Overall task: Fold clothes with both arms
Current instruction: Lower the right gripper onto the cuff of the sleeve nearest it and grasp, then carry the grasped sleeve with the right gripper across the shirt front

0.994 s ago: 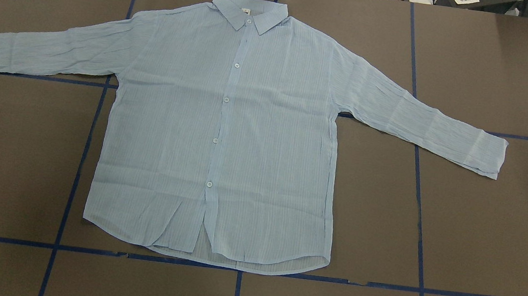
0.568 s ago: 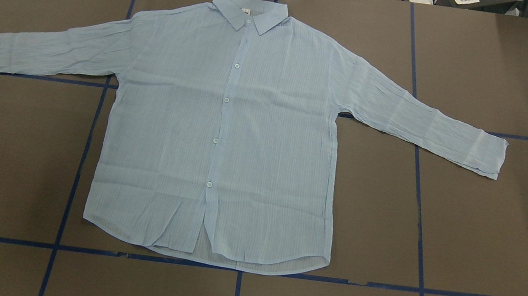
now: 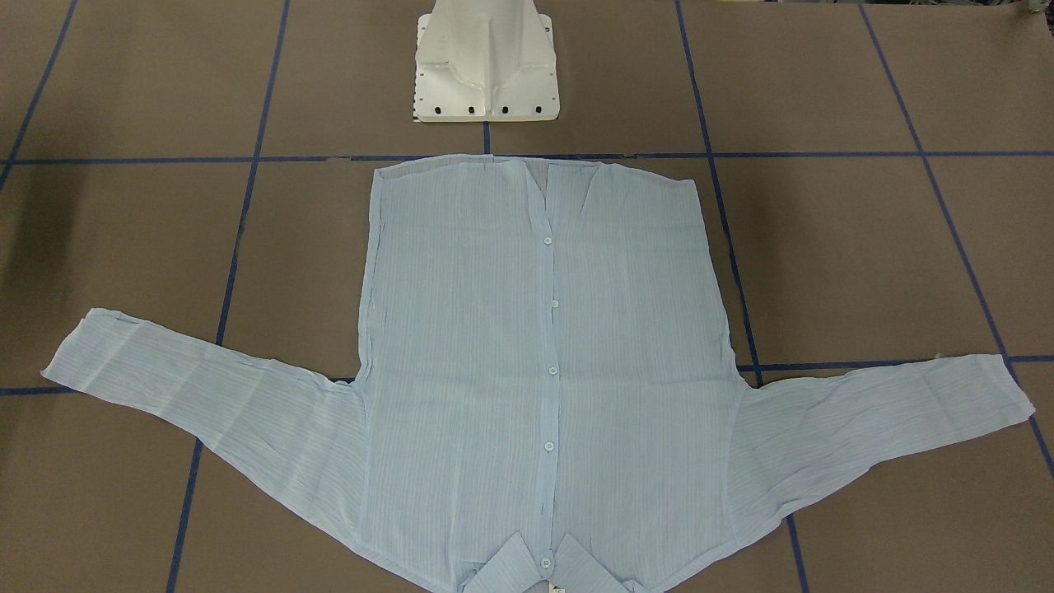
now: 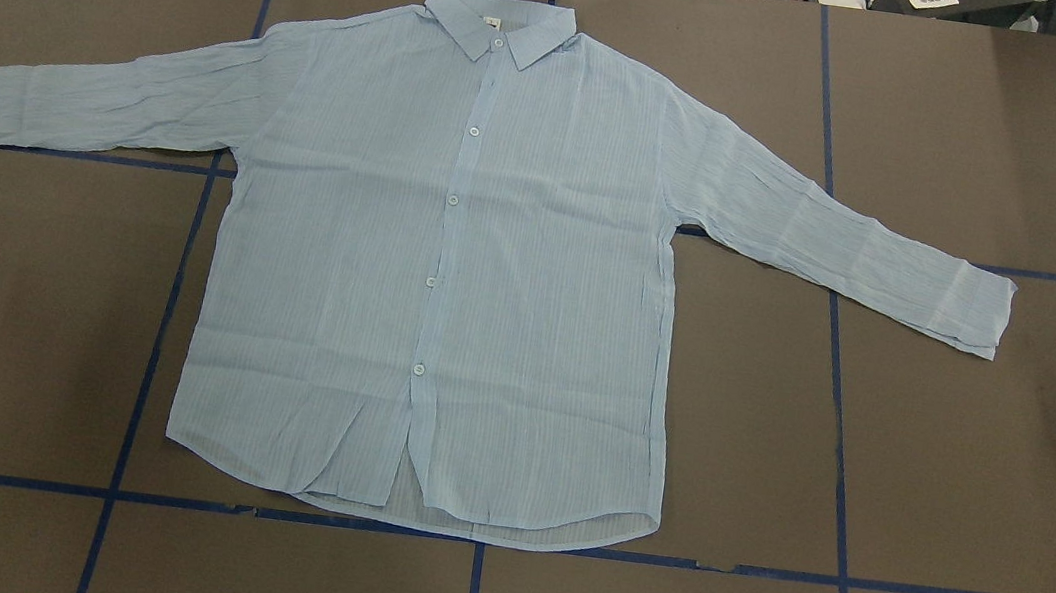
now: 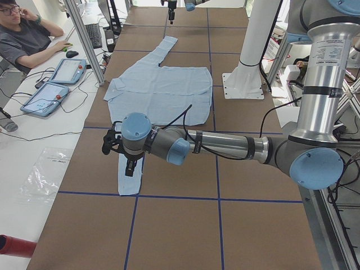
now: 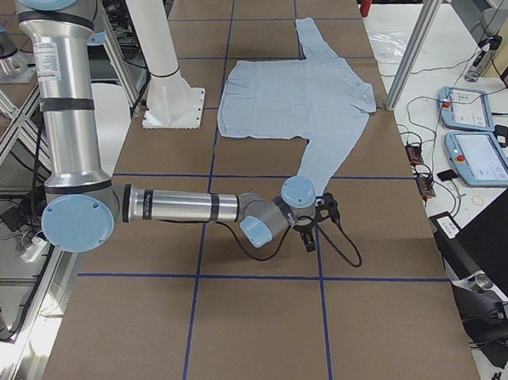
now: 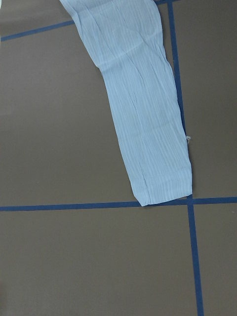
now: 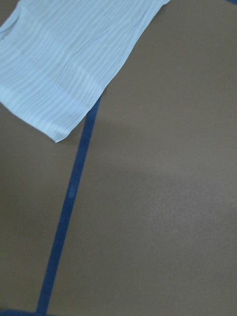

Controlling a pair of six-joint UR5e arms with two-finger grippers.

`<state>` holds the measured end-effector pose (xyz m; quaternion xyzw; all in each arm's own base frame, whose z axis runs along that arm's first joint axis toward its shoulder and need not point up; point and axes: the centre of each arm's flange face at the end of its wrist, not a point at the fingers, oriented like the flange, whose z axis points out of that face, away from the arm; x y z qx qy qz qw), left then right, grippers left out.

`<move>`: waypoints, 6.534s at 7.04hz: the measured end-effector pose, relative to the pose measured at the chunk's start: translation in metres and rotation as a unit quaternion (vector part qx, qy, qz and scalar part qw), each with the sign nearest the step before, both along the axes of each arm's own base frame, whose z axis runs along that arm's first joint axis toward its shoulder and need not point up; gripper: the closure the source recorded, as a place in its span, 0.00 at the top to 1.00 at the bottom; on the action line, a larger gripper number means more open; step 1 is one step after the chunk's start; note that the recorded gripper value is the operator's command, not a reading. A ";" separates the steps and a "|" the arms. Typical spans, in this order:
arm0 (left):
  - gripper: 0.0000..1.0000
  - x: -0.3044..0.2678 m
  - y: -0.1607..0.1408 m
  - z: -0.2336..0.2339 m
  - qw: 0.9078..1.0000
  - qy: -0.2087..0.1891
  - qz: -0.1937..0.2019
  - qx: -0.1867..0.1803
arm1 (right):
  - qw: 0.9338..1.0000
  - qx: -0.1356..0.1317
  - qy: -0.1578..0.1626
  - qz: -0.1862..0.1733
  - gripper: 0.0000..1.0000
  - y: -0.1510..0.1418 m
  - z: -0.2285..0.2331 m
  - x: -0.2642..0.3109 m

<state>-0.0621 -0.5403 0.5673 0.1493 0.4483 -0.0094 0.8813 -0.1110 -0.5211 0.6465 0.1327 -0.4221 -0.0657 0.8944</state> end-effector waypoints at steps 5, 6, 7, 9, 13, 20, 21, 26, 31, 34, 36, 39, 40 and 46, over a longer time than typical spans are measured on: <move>1.00 -0.002 0.003 0.010 1.000 -0.016 -0.010 0.014 | 1.000 -0.016 0.000 -0.023 0.59 -0.004 0.004 -0.078; 1.00 -0.002 0.003 0.010 1.000 -0.016 -0.011 0.014 | 0.999 -0.019 0.001 -0.026 0.48 -0.004 0.004 -0.081; 1.00 -0.002 0.003 0.010 1.000 -0.016 -0.011 0.014 | 0.999 -0.020 0.001 -0.028 0.32 -0.005 0.003 -0.083; 1.00 -0.002 0.003 0.010 1.000 -0.016 -0.011 0.014 | 0.999 -0.020 0.000 -0.031 0.19 -0.005 0.002 -0.086; 0.99 -0.002 0.003 0.010 1.000 -0.015 -0.011 0.013 | 0.999 -0.013 -0.010 -0.030 0.00 -0.007 -0.009 -0.082; 0.99 -0.002 0.003 0.012 1.000 -0.015 -0.011 0.011 | 0.974 -0.029 -0.225 0.020 0.00 -0.069 -0.346 -0.159; 0.99 -0.002 0.002 0.013 1.000 -0.015 -0.010 0.011 | 0.967 -0.047 -0.248 0.043 0.00 -0.069 -0.406 -0.200; 0.99 -0.002 0.001 0.013 1.000 -0.016 -0.010 0.011 | 0.969 -0.052 -0.222 0.099 0.00 -0.056 -0.599 -0.429; 0.99 -0.002 0.000 0.011 1.000 -0.017 -0.011 0.013 | 0.990 -0.008 -0.122 0.069 1.00 -0.060 -0.596 -0.546; 0.99 -0.003 -0.002 0.012 1.000 -0.020 -0.013 0.012 | 0.986 0.049 -0.121 0.102 1.00 -0.036 -0.649 -0.574; 0.99 0.002 -0.006 0.018 0.999 -0.029 -0.027 -0.002 | 0.985 0.051 -0.125 0.105 1.00 -0.027 -0.658 -0.574; 0.98 0.064 -0.016 0.060 0.993 -0.058 -0.100 -0.021 | 0.995 -0.015 -0.039 0.090 1.00 -0.024 -0.648 -0.499; 0.97 0.088 -0.016 0.087 0.990 -0.066 -0.127 -0.019 | 0.995 -0.035 -0.008 0.092 1.00 -0.029 -0.636 -0.467; 0.85 0.180 -0.011 0.144 0.980 -0.082 -0.182 -0.024 | 0.997 -0.010 0.075 0.011 1.00 -0.027 -0.509 -0.263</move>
